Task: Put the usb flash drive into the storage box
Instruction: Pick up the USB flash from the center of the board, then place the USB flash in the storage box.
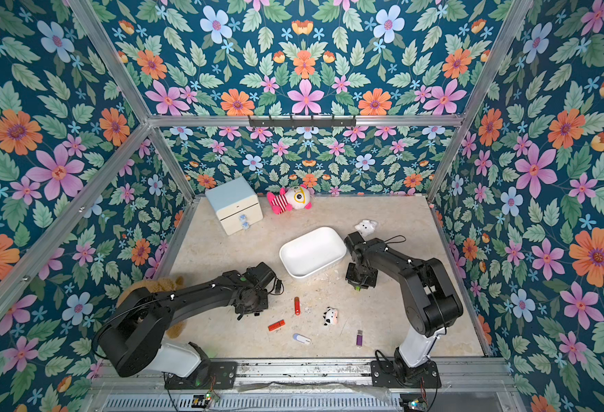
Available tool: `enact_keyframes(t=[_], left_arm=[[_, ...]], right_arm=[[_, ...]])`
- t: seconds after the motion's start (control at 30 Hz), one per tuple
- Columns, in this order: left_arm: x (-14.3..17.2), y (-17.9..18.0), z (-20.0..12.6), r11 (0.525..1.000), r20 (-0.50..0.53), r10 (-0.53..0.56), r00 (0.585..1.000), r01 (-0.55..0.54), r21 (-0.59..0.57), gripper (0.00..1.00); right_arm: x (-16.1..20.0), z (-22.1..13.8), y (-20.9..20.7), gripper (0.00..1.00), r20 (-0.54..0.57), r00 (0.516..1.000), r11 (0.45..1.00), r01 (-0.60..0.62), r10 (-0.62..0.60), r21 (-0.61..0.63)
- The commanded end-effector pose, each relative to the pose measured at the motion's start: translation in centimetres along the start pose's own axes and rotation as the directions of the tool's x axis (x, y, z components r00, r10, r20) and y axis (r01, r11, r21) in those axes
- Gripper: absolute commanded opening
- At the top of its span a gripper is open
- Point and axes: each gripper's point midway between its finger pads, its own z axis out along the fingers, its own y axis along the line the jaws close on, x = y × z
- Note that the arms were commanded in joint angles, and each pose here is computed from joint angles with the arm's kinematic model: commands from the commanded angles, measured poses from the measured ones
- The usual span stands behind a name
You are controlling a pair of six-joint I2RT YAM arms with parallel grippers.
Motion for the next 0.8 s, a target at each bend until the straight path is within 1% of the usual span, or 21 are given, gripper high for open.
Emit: enact_keyframes(t=[0.0,0.07,0.2,0.37,0.5,0.6,0.77], left_arm=[[0.6,1.1,-0.2,0.998,-0.030,0.023,0.999,-0.025,-0.051,0.00],[0.3,0.9,-0.6,0.999,-0.023,0.026,0.999,-0.027,-0.047,0.00],[-0.6,0.5,-1.6,0.998,-0.006,0.034,0.999,-0.034,-0.046,0.00],[-1.6,0.2,-2.4,0.998,0.012,0.046,0.999,-0.045,-0.050,0.00],[-2.1,0.1,-2.8,0.997,0.014,0.055,0.998,-0.054,-0.057,0.00],[-2.5,0.7,-3.3,0.995,0.024,0.060,0.998,-0.057,-0.086,0.00],[-3.1,1.1,-4.3,0.997,0.046,0.046,0.998,-0.043,-0.070,0.00]], right_arm=[[-0.1,-2.3,-0.5,0.00,0.014,1.000,0.999,0.027,-0.027,0.046],[-0.8,-4.8,-0.3,0.00,0.057,0.997,0.998,0.040,-0.042,0.039],[-2.1,-8.7,0.9,0.00,0.123,0.990,0.998,0.063,-0.065,0.017],[-3.8,-11.9,3.5,0.00,0.171,0.979,0.993,0.117,-0.111,-0.024],[-5.1,-11.5,6.2,0.00,0.140,0.975,0.984,0.178,-0.176,-0.005],[-5.9,-11.1,7.9,0.00,0.131,0.971,0.979,0.204,-0.201,-0.008],[-7.1,-9.5,10.2,0.00,0.110,0.965,0.971,0.238,-0.237,0.005]])
